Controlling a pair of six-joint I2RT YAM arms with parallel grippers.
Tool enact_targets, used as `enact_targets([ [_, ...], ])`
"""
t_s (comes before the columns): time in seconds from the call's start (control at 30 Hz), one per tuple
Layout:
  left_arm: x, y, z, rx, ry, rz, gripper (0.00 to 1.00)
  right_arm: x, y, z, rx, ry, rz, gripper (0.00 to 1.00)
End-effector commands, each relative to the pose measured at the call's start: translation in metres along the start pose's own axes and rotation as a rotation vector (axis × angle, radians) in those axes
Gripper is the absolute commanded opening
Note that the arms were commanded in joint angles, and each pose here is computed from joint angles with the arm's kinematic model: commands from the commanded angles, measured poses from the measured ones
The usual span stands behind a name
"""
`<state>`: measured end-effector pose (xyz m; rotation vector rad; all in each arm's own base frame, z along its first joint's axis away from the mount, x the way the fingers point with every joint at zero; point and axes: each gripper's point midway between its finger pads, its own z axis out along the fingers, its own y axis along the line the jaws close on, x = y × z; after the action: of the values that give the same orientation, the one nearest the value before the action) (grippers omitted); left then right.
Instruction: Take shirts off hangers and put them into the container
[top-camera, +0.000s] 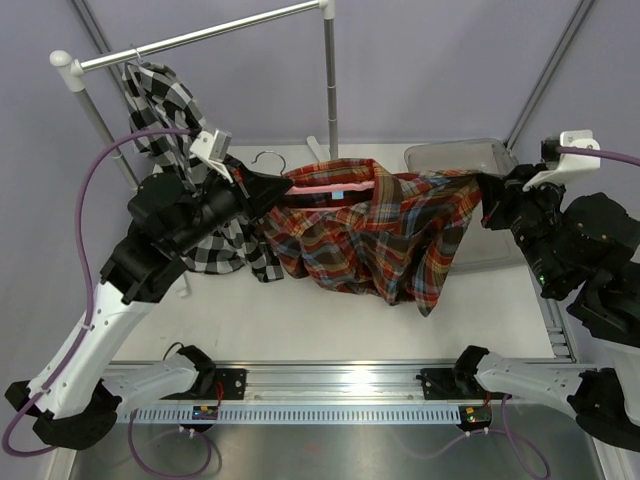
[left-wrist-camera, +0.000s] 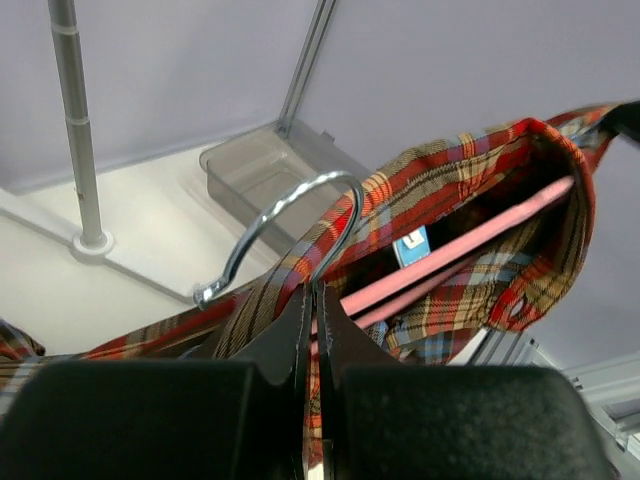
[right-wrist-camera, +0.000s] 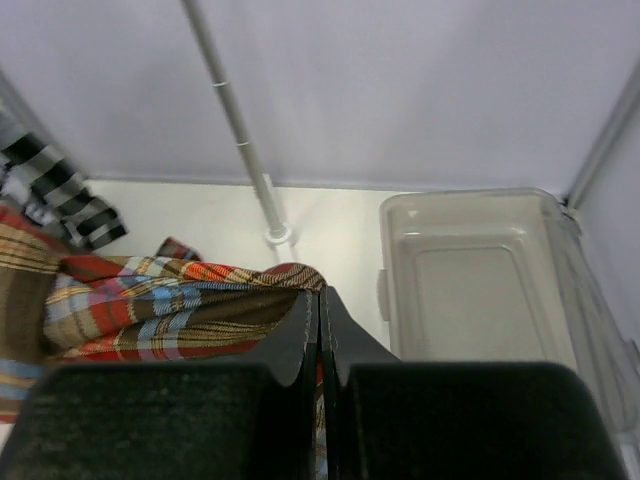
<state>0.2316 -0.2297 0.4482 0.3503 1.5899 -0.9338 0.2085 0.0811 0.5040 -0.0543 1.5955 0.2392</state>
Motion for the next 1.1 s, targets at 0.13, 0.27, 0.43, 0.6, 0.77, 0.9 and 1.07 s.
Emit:
enact_targets([
  [0.13,-0.074,-0.004,-0.030,-0.066,-0.206,0.086,0.00,-0.014,-0.103,-0.067,0.310,-0.229,0.258,0.00],
  [0.27,-0.090,-0.014,-0.018,-0.021,-0.251,0.061,0.00,0.012,-0.077,-0.064,0.147,-0.187,0.299,0.00],
  [0.43,-0.099,-0.067,0.009,0.276,-0.220,-0.039,0.00,0.046,0.050,-0.033,-0.366,0.046,0.208,0.00],
  [0.6,-0.078,-0.133,-0.008,0.721,-0.072,-0.112,0.00,0.055,0.081,-0.005,-0.399,0.090,0.214,0.00],
  [0.77,-0.060,-0.157,-0.038,0.918,0.063,-0.275,0.00,0.033,0.066,0.018,-0.270,0.007,0.129,0.00],
  [0.9,-0.041,-0.162,-0.066,0.935,0.127,-0.350,0.00,0.002,0.063,0.041,-0.179,-0.061,0.043,0.00],
  [1.07,-0.034,-0.171,-0.116,1.012,0.092,-0.392,0.00,-0.035,0.061,0.069,-0.065,-0.140,-0.059,0.00],
])
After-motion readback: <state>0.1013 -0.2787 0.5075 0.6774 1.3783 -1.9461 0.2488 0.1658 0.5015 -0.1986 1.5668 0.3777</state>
